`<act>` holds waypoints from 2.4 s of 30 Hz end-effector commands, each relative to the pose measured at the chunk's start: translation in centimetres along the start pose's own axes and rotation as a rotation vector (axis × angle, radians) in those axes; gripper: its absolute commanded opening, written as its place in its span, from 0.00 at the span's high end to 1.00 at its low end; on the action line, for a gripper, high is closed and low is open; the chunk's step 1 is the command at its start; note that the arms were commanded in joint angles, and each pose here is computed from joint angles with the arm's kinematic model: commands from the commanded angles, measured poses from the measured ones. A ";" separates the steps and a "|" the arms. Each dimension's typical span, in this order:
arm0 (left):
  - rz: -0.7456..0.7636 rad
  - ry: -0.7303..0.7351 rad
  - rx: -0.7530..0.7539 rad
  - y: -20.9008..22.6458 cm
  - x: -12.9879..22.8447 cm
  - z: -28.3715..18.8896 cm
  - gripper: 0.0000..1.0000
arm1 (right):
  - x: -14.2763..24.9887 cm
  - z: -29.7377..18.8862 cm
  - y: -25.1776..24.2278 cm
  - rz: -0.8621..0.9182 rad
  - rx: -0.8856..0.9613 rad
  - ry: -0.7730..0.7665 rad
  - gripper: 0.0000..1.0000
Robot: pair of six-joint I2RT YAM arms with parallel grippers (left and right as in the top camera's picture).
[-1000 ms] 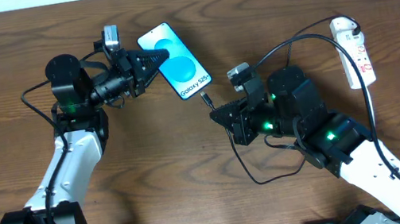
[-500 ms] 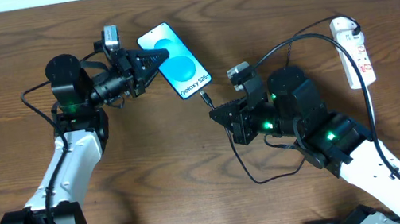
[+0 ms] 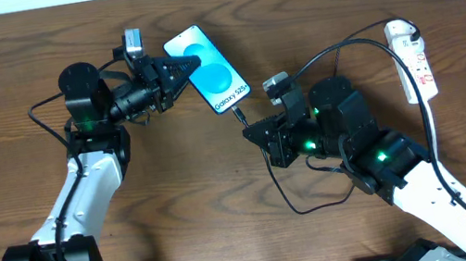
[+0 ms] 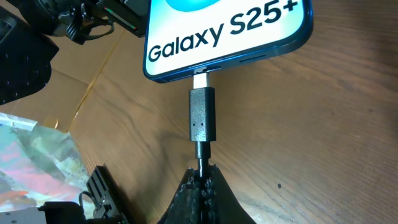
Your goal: Plug charger to phone and switch on socket
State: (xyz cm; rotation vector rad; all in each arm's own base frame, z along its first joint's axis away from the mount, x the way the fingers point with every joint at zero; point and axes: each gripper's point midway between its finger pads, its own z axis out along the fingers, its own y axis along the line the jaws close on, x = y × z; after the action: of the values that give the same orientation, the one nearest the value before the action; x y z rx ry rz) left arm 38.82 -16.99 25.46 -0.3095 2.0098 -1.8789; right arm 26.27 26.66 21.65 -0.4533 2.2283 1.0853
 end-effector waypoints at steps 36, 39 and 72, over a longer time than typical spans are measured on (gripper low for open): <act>0.122 0.047 0.030 -1.3 0.5 -0.4 0.92 | 0.2 0.1 0.0 0.013 0.003 0.010 0.99; 0.140 0.046 0.031 -1.3 0.5 -0.4 0.93 | 0.2 0.1 0.0 0.014 0.003 0.011 0.99; 0.157 0.080 0.039 -1.4 1.2 -0.2 0.93 | -1.0 0.0 -0.8 -0.027 0.054 -0.048 0.99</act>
State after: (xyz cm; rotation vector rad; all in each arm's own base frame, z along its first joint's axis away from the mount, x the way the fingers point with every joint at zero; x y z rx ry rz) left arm 38.30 -16.80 25.57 -0.1684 1.9956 -1.8410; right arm 26.76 26.36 21.53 -0.4332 2.2270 1.0484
